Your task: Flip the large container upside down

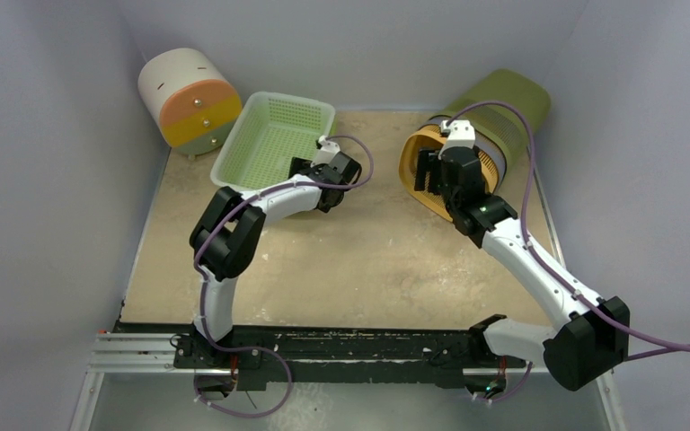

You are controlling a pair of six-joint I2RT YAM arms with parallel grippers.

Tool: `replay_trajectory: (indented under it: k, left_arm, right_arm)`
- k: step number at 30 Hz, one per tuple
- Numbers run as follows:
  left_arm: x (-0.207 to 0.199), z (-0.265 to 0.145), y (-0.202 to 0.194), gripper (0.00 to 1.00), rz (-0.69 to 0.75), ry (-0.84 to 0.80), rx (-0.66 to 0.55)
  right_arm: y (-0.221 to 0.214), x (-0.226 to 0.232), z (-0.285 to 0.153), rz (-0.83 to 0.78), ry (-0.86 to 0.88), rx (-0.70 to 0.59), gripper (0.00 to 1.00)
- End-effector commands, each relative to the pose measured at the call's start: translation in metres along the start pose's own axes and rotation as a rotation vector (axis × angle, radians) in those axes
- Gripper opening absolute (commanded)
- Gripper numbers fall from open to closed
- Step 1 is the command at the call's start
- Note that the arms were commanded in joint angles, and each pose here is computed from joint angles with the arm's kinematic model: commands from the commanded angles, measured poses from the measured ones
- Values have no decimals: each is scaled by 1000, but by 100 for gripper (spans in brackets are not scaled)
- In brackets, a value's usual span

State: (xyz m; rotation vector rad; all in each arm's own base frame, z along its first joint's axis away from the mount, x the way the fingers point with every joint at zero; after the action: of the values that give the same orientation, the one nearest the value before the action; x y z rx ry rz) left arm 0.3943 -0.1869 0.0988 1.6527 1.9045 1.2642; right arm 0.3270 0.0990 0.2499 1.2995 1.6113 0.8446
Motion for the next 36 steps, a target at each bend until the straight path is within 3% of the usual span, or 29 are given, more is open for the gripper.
replay_trajectory:
  k: [1,5,8,18,24,27,36]
  left_arm:
    - [52,3,10,88,25,220,-39]
    - [67,9,10,88,6,282,-42]
    - [67,-1,22,88,-53,225,-72]
    - [71,-74,97,89,-237,-93,-225]
    - [78,-129,135,89,-356,-378,-276]
    - [78,-140,133,89,-377,-447,-248]
    - [65,-147,77,89,-480,-632,-125]
  right_arm:
    - [5,4,4,18,18,-23,78]
    - [2,4,4,14,19,-12,78]
    - [0,4,4,10,17,-5,78]
    - [2,-4,0,9,-26,15,81]
    - [24,-22,-7,-43,-116,17,83]
    - [39,-32,-10,-82,-165,15,85]
    - [79,-49,2,-223,-292,121,84]
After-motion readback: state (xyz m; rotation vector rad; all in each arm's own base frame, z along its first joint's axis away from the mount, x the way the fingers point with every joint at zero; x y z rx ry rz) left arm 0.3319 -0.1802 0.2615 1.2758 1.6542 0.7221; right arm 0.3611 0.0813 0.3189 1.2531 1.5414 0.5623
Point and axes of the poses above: each gripper's point midway between its finger pads, its own z axis out along the fingers, its own x axis along the line the jaws close on, y = z × x, the point moved 4 cm from there along -z, back along the fingers, and after that the axes turned 12 degrees about -z, right-handed, at the moved point
